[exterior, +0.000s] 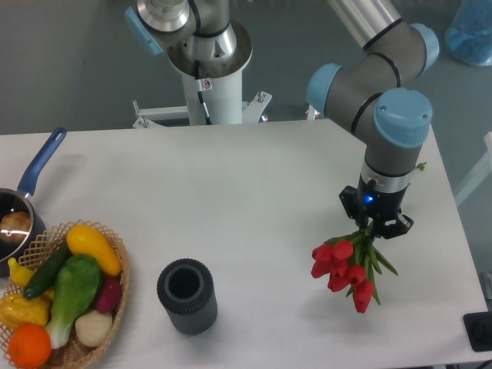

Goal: Insert the flowers into the vase

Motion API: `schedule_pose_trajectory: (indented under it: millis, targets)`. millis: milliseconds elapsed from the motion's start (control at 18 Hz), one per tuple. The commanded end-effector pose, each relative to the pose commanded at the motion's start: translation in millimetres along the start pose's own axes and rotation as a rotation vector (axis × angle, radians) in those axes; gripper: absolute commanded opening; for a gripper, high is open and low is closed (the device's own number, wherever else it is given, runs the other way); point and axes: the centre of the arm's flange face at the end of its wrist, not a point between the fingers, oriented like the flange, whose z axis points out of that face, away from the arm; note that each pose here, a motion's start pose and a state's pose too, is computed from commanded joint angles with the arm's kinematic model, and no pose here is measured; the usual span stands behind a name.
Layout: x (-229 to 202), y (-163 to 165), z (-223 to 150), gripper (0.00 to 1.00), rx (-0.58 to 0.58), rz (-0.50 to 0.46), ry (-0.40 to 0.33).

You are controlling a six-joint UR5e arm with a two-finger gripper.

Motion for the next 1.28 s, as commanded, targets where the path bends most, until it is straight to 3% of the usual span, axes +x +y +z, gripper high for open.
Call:
schedule_pose_trajectory:
  millis: [556, 778, 1000, 1278]
  targets:
    - [-5, 3, -13, 0.0, 0.03, -0.01, -0.017]
    - [-9, -3, -34, 0.0, 0.205, -0.041, -0.021]
    - [-6, -14, -40, 0.0, 0.383, -0.119, 0.022]
    - [8, -50, -88, 0.0, 0.668, -0.219, 0.061]
